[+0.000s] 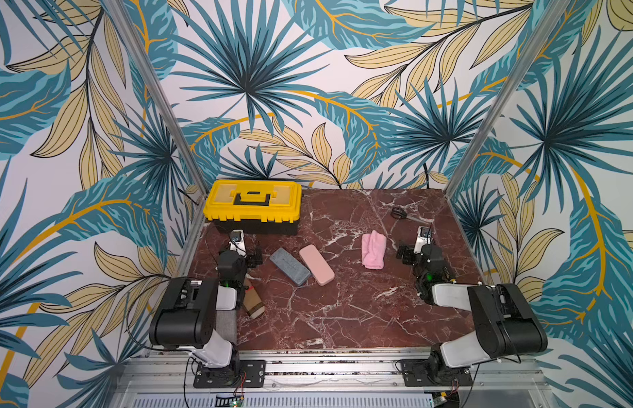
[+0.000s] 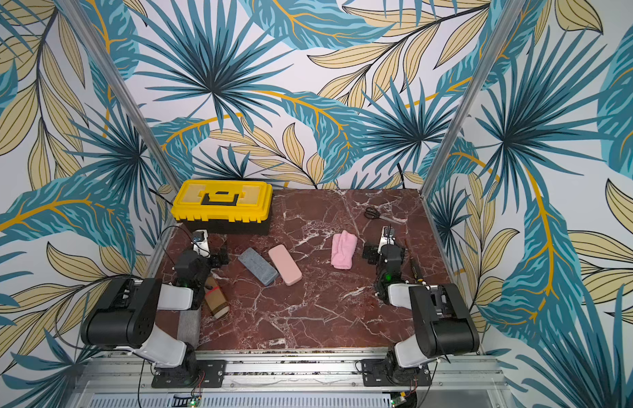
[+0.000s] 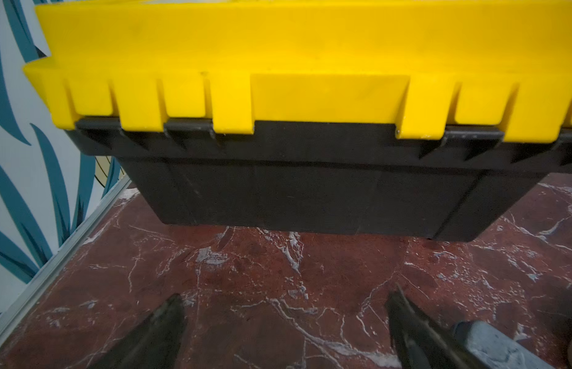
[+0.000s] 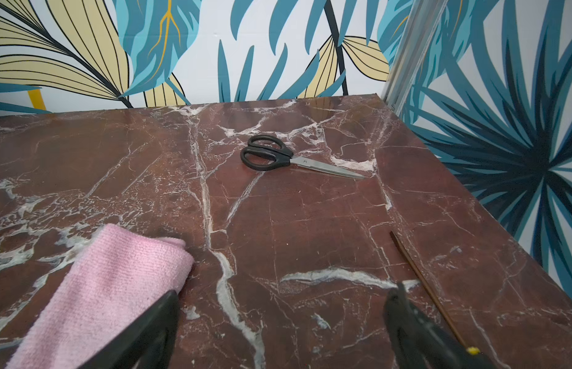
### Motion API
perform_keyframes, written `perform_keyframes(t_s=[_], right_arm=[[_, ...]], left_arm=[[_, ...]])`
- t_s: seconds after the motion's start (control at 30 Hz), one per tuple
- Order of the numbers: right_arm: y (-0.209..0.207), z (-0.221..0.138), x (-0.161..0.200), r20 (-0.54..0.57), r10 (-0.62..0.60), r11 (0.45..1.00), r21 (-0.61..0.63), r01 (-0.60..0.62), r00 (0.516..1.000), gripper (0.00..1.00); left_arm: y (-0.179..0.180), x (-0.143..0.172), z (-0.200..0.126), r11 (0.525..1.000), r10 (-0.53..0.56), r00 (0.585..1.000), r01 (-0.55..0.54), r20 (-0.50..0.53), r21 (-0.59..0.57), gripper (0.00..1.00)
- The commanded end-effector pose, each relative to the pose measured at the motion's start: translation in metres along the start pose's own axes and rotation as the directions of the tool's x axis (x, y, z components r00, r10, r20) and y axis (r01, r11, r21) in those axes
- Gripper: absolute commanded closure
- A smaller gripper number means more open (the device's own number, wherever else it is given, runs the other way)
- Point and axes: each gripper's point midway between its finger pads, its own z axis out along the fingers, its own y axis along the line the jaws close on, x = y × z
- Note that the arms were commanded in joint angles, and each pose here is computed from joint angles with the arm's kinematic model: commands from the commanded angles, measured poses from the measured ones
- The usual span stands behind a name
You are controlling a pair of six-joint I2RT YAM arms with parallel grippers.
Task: Wipe the eyeglass case
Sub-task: Move the eyeglass case from the center of the board.
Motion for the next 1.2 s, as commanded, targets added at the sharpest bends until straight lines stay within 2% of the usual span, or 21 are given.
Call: perform_keyframes(t_s=[0.0, 0.9, 0.97, 1.0, 1.1, 1.17], right_arm=[[0.001, -0.003, 0.000, 0.010, 0.014, 1.000, -0.008, -0.014, 1.000, 0.01], [0.001, -0.003, -0.001, 0.013, 0.011, 1.000, -0.008, -0.011, 1.000, 0.00], [0.004, -0.007, -0.013, 0.037, -0.018, 1.000, -0.012, 0.018, 0.999, 0.01], [0.004, -0.009, -0.019, 0.014, -0.024, 1.000, -0.001, 0.024, 1.000, 0.00], [-0.002, -0.014, -0.035, -0.102, 0.008, 0.998, 0.058, -0.002, 0.995, 0.00], [-0.016, -0.025, -0.043, -0.202, 0.041, 0.985, 0.170, -0.006, 0.979, 0.00]], left_arm=[[0.001, -0.015, 0.003, 1.000, 0.007, 0.999, -0.006, 0.036, -0.008, 0.00], [0.000, -0.015, 0.003, 1.000, 0.006, 0.999, -0.006, 0.035, -0.006, 0.00], [-0.011, -0.021, 0.001, 0.999, 0.036, 0.999, -0.037, 0.039, 0.040, 0.00], [-0.015, -0.027, -0.002, 0.998, 0.058, 0.997, -0.060, 0.040, 0.037, 0.00], [-0.008, -0.047, -0.014, 0.989, 0.089, 0.996, -0.087, 0.015, -0.118, 0.00], [-0.008, -0.061, -0.030, 0.976, 0.093, 0.996, -0.091, 0.001, -0.198, 0.00]])
